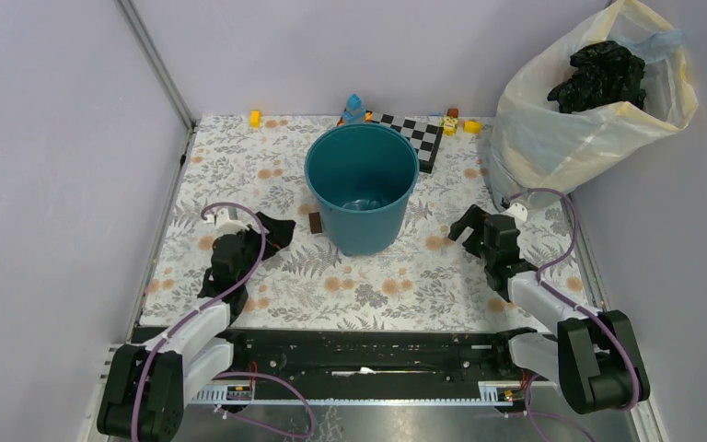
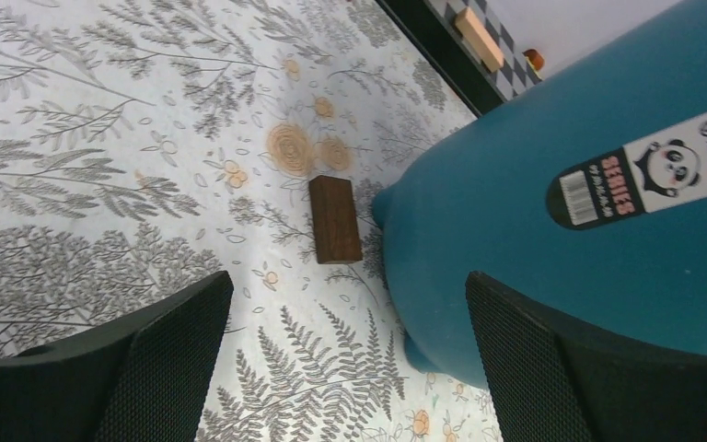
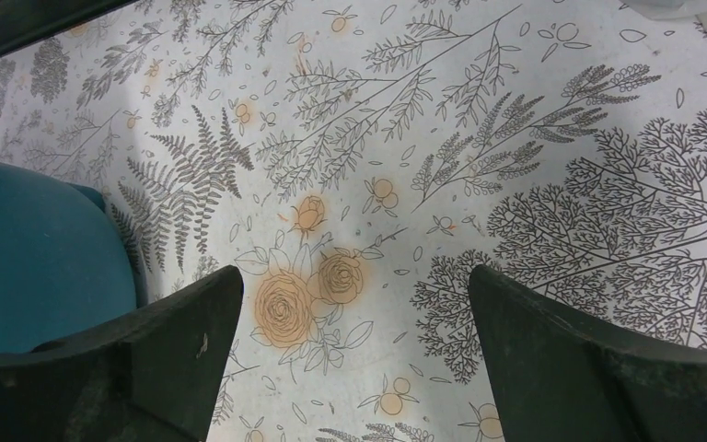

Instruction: Put the trash bags into the trash bin

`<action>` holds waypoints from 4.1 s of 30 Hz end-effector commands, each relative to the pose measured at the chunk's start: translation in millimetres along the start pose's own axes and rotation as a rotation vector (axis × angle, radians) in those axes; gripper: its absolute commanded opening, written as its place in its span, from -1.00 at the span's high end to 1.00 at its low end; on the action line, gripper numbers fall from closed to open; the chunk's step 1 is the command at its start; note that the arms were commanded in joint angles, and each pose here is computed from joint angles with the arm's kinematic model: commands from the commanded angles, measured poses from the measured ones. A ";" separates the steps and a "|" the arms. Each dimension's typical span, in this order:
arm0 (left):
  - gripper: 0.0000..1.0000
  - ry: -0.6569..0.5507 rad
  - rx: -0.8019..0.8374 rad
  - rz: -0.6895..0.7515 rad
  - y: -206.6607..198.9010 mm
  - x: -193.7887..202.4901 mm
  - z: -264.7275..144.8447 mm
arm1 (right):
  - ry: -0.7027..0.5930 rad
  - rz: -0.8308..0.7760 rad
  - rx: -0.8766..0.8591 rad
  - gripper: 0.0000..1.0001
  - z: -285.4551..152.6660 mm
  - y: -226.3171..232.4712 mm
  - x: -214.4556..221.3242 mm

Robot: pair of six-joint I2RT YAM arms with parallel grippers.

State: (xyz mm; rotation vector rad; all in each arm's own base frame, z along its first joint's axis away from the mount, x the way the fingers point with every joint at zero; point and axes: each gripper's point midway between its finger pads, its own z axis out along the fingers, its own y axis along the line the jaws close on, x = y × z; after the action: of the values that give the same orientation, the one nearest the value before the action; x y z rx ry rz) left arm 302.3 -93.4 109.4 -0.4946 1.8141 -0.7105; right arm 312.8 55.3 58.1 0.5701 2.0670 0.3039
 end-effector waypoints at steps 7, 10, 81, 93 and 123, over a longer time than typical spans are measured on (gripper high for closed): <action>-0.98 -0.020 0.317 0.134 -73.5 -7.5 -12.8 | -0.068 -0.033 -0.142 -0.99 -16.6 36.4 -34.2; -0.97 -0.024 0.400 0.181 -91.5 -3.7 -21.8 | -0.121 -0.051 -0.192 -0.99 -29.0 45.2 -47.2; -0.97 0.165 0.242 -0.101 -180.5 153.8 78.5 | -0.472 -0.173 0.001 1.00 -141.4 159.2 -407.1; -0.97 0.211 0.170 -0.094 -140.1 171.8 106.1 | -0.261 -0.244 -0.528 1.00 -203.1 279.3 -330.8; -0.97 0.373 0.148 0.062 -100.1 112.0 94.4 | 0.403 -0.159 -0.749 1.00 -154.8 224.1 -52.7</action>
State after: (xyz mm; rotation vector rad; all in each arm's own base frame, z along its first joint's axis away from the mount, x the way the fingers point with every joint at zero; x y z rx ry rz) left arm 388.5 -251.2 56.1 -0.3785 2.0508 -0.8134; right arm 270.7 200.4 250.1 -0.0391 2.2414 0.9474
